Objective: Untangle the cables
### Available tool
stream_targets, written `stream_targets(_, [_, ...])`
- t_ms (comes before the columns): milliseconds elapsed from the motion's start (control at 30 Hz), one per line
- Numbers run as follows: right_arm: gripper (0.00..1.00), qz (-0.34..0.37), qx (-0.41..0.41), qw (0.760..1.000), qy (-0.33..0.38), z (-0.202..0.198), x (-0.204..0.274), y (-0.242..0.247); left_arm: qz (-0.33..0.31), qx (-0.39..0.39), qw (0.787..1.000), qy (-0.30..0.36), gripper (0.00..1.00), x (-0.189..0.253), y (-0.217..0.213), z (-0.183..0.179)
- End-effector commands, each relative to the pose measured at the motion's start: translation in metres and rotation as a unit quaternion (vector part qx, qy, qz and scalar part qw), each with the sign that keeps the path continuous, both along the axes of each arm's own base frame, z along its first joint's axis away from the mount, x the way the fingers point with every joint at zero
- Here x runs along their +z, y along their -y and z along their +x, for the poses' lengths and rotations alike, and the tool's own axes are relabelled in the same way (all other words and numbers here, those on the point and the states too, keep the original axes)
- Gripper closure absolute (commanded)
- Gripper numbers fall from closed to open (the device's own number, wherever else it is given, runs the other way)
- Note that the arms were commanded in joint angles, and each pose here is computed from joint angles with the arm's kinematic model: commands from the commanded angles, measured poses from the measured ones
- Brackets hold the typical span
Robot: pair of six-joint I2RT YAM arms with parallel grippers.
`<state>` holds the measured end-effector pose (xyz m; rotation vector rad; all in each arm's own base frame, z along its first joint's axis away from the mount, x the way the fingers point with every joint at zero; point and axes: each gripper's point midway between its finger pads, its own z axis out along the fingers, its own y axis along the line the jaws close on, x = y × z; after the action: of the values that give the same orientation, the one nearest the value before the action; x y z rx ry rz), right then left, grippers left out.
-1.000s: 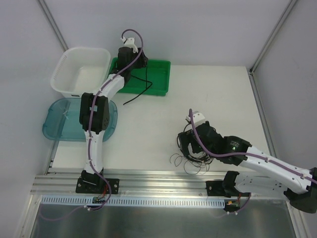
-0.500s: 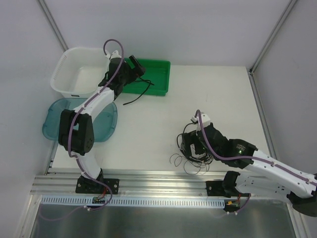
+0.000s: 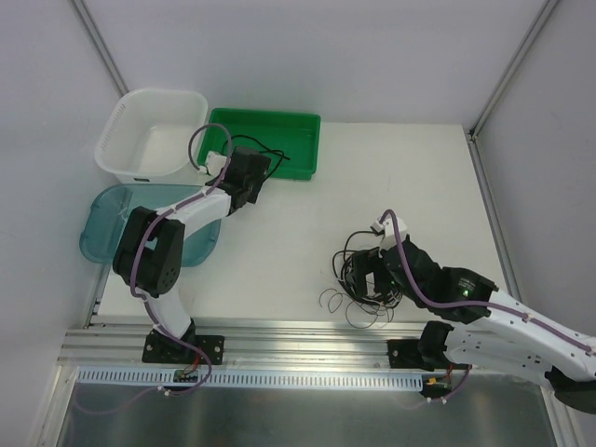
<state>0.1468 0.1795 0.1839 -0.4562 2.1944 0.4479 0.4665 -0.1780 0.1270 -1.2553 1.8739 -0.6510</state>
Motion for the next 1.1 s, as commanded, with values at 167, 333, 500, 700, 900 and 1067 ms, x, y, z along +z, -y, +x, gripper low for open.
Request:
stream_targets(167, [0.03,-0.02,-0.006,1.0,0.008,0.001,-0.003,0.012,-0.031,0.122,0.992,-0.001,0.19,-0.03,-0.017,0.008])
stream_targets(333, [0.03,-0.031,-0.004,0.999,0.008,0.002,-0.006,0.013,-0.022,0.136,0.99,-0.015,0.28,-0.05,-0.02,0.009])
stream_targets(500, [0.03,-0.037,-0.001,0.999,0.005,0.002,-0.009,0.011,-0.015,0.136,0.99,-0.019,0.38,-0.059,-0.018,0.015])
stream_targets(700, [0.03,-0.04,-0.002,0.999,0.005,0.003,-0.01,0.011,-0.007,0.137,0.99,-0.027,0.53,-0.07,-0.017,0.02])
stream_targets(900, [0.03,-0.039,-0.005,0.999,0.003,0.002,-0.011,0.012,0.002,0.135,0.991,-0.021,0.72,-0.066,-0.018,0.023])
stream_targets(1067, [0.03,-0.038,-0.003,0.999,0.003,0.001,-0.011,0.012,0.011,0.125,0.992,-0.018,1.0,-0.062,-0.016,0.026])
